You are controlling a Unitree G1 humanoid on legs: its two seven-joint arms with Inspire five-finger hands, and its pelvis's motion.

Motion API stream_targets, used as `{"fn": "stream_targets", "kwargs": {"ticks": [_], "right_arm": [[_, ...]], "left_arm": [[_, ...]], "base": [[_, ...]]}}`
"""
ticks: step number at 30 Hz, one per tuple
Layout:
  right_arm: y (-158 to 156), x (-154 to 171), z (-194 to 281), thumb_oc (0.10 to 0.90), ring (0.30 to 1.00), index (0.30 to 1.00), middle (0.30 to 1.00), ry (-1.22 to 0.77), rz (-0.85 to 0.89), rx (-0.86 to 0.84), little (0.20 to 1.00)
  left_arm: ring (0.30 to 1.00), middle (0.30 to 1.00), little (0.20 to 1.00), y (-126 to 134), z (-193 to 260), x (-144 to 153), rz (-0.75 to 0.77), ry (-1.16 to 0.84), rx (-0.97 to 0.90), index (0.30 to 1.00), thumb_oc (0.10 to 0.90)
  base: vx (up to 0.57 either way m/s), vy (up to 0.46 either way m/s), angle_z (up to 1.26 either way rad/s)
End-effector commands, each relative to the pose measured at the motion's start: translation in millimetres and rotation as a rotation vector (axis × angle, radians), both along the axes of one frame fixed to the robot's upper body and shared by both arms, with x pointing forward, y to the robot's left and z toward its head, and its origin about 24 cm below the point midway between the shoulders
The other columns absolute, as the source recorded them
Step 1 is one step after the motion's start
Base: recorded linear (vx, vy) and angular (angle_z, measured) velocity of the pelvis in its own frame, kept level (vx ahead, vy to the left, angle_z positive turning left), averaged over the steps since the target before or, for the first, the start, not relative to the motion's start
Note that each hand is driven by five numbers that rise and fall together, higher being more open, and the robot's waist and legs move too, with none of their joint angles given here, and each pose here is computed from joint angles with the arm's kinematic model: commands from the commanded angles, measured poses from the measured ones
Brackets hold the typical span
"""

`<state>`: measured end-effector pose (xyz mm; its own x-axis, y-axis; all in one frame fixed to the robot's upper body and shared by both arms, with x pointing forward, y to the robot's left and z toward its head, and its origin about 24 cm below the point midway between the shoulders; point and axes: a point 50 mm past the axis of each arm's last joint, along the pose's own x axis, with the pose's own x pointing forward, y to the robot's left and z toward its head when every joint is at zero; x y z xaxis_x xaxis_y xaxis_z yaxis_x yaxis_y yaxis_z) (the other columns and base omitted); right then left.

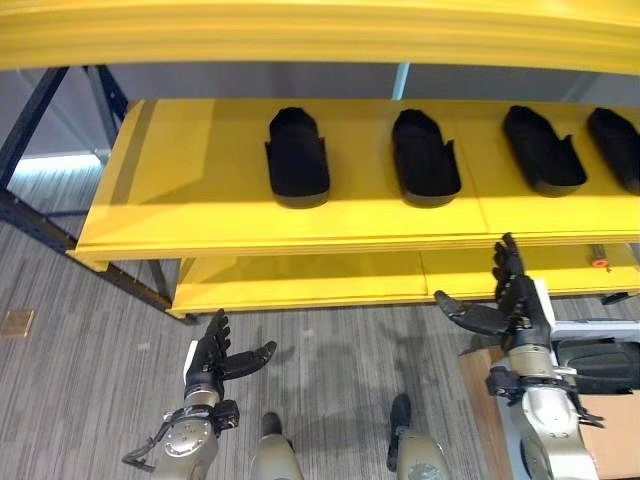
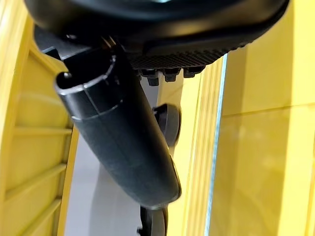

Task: Move parts from the plastic box to the shelf.

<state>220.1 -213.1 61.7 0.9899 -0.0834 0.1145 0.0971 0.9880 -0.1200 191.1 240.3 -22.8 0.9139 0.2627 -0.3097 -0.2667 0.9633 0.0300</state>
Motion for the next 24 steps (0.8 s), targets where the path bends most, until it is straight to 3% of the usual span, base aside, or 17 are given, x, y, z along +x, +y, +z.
{"fn": "stream_targets", "kwargs": {"ticks": [1,12,24], "right_arm": [[-4.8,8.4,54.4,0.9,1.0,1.0,1.0,-0.307,-0.018,-0.066,1.0],[-8.4,5.5,30.3,0.9,1.0,1.0,1.0,-0.188,-0.001,-0.069,1.0],[-7.2,-0.9,13.3,0.9,1.0,1.0,1.0,-0.1,0.034,0.01,1.0]], "left_arm": [[1.0,1.0,1.0,1.3,27.1,13.0,-0.015,-0.169,0.07,1.0,0.9],[1.0,1.0,1.0,-3.6,31.5,8.4,-0.006,-0.208,0.028,1.0,0.9],[1.0,1.0,1.0,-6.1,23.7,-5.4,-0.032,-0.176,-0.005,1.0,0.9]], "base": [[-0.09,-0.261,-0.26],[-0.01,-0.185,-0.19],[0.09,0.122,-0.26]]}}
